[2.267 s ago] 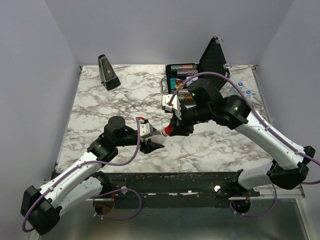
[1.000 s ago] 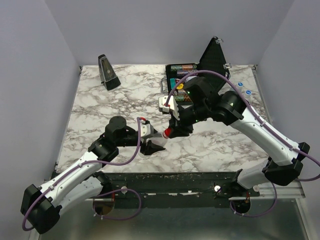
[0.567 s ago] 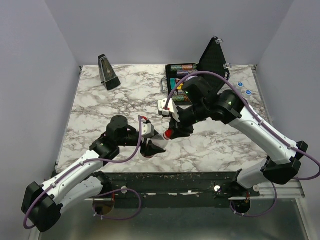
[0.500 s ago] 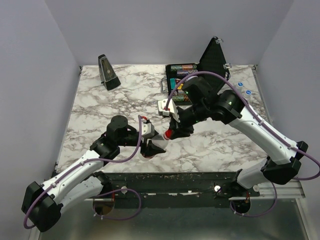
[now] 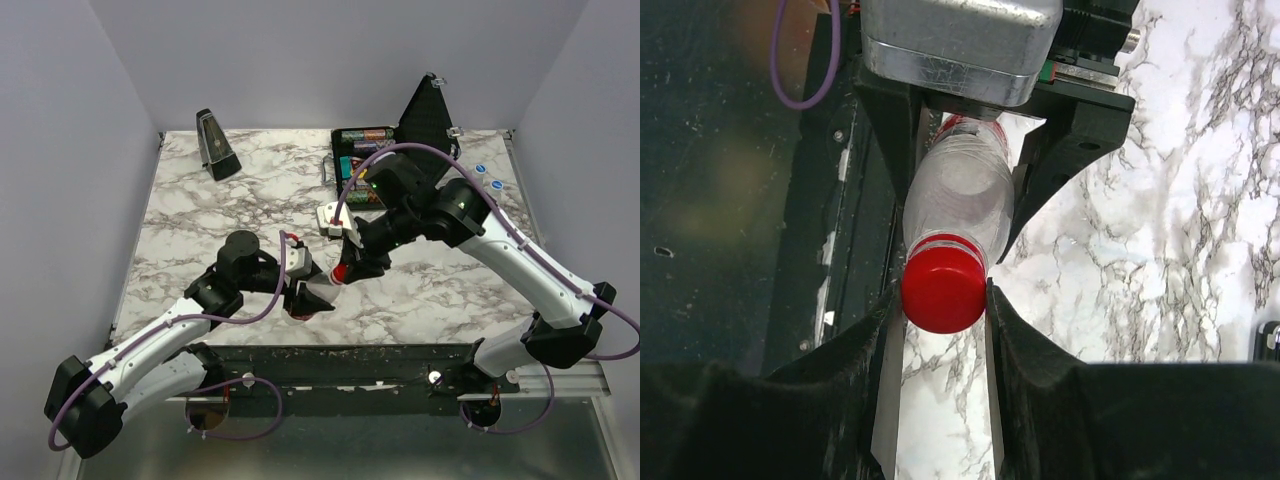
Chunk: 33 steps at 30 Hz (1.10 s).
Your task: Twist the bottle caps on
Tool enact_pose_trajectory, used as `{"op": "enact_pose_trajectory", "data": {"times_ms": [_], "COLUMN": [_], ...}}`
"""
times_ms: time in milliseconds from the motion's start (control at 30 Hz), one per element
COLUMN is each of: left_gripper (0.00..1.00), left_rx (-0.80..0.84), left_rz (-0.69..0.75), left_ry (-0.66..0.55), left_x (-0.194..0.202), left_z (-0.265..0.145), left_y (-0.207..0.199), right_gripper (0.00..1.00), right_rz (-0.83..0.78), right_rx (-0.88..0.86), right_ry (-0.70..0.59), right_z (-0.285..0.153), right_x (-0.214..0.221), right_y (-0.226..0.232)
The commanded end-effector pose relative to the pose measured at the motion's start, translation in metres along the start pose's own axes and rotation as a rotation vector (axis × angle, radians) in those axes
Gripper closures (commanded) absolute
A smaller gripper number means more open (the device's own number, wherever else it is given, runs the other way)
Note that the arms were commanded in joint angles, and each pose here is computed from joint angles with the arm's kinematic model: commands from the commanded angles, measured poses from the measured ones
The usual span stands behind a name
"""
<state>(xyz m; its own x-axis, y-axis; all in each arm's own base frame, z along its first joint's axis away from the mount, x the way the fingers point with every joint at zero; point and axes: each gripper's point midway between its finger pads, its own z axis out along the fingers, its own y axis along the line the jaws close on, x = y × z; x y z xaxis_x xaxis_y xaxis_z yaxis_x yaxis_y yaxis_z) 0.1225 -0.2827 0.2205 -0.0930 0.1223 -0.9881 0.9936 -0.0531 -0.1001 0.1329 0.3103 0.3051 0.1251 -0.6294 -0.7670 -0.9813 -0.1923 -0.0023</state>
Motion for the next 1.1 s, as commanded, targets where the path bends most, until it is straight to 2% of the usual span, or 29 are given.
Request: {"op": "enact_pose_trajectory", "data": {"times_ms": [0, 367, 633, 1067], "left_gripper": [0.61, 0.62, 0.61, 0.61], "left_rx": [0.016, -0.082, -0.272, -0.311], "left_rz": [0.185, 0.186, 0.182, 0.16], "left_ry": [-0.142, -0.196, -0.248, -0.283], "left_x": [-0.05, -0.057, -0.063, -0.068], "left_z": [0.002, 0.0, -0.009, -0.007], "left_y": [-0.002, 0.01, 0.036, 0.041], "right_gripper": [0.61, 0.62, 0.63, 0.63], "right_rz": [0.044, 0.201, 0.368, 0.495], "right_rx": [-0.104, -0.027, 0.104, 0.235], "right_ry": [0.032, 0.036, 0.088, 0.098], "right_z": [0.016, 0.019, 0.014, 0.005], "right_x": [0.009, 0.003, 0.005, 0.003], "right_y": [0.014, 0.002, -0.015, -0.031]}}
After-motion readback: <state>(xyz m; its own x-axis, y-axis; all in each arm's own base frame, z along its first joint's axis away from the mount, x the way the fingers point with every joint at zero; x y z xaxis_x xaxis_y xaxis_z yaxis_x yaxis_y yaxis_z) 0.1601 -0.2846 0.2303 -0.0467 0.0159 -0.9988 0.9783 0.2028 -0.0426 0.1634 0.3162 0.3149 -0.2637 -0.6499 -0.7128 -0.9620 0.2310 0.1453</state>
